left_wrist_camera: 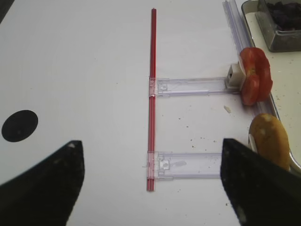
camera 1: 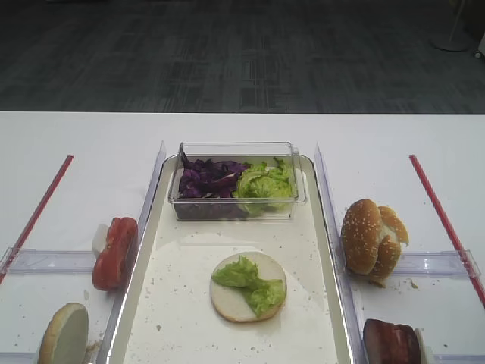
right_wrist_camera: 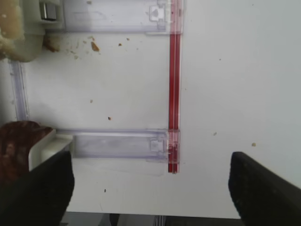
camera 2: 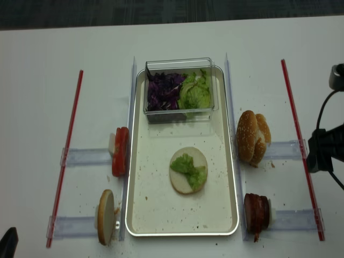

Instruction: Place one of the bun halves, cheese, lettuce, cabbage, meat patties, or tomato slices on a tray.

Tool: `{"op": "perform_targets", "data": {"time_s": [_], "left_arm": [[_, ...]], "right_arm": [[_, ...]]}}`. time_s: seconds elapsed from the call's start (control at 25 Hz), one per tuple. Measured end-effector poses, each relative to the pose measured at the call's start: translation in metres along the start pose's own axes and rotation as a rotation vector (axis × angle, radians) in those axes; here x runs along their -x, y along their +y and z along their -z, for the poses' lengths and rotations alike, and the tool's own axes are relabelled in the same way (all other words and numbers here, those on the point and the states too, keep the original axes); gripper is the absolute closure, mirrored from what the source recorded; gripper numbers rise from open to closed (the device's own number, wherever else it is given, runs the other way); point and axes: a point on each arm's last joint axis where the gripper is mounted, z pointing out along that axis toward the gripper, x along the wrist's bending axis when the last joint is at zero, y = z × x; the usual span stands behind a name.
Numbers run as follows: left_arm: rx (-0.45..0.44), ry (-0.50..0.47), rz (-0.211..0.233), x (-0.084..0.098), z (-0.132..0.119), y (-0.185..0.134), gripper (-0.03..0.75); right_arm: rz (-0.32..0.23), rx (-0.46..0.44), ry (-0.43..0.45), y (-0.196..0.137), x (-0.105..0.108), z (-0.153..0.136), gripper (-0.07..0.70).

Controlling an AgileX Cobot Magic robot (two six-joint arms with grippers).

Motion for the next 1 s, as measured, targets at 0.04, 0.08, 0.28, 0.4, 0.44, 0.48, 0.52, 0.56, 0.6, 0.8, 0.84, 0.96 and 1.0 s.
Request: {"op": "perform_targets", "data": {"time_s": [0.04, 0.08, 0.28, 0.4, 0.44, 0.48, 0.52, 0.56, 0.6, 0.8, 0.84, 0.96, 1.0], "left_arm": [[0.0, 0.0, 0.0, 0.0, 0.0, 0.0, 0.17], [0.0, 0.0, 0.0, 0.0, 0.0, 0.0, 0.17], [0.0, 0.0, 0.0, 0.0, 0.0, 0.0, 0.17], [0.0, 0.0, 0.0, 0.0, 0.0, 0.0, 0.17], [0.0, 0.0, 0.0, 0.0, 0.0, 0.0, 0.17], [0.0, 0.0, 0.0, 0.0, 0.0, 0.0, 0.17], [0.0, 0.0, 0.0, 0.0, 0.0, 0.0, 0.17], [0.0, 0.0, 0.0, 0.0, 0.0, 0.0, 0.17], [0.0, 0.0, 0.0, 0.0, 0.0, 0.0, 0.17], [0.0, 0.0, 0.0, 0.0, 0.0, 0.0, 0.17], [0.0, 0.0, 0.0, 0.0, 0.0, 0.0, 0.17], [0.0, 0.0, 0.0, 0.0, 0.0, 0.0, 0.17], [0.0, 0.0, 0.0, 0.0, 0.0, 0.0, 0.17]], "right_arm": [[0.004, 0.015, -0.001, -0.008, -0.001, 0.002, -0.046], [0.008, 0.035, -0.004, -0.014, -0.001, 0.005, -0.046], [0.025, 0.1, -0.018, -0.046, -0.002, 0.008, -0.046], [0.029, 0.122, -0.021, -0.062, -0.002, 0.006, -0.046], [0.03, 0.134, -0.022, -0.067, -0.002, 0.005, -0.046], [0.032, 0.148, -0.022, -0.071, -0.002, 0.006, -0.046], [0.036, 0.169, -0.025, -0.073, -0.002, 0.009, -0.046], [0.039, 0.187, -0.026, -0.076, -0.003, 0.01, -0.046], [0.042, 0.204, -0.026, -0.079, -0.003, 0.013, -0.046], [0.053, 0.243, -0.028, -0.093, -0.005, 0.018, -0.046], [0.055, 0.248, -0.03, -0.095, -0.005, 0.018, -0.046], [0.061, 0.288, -0.031, -0.101, -0.005, 0.022, -0.034], [0.064, 0.311, -0.032, -0.104, -0.006, 0.024, -0.021]]}}
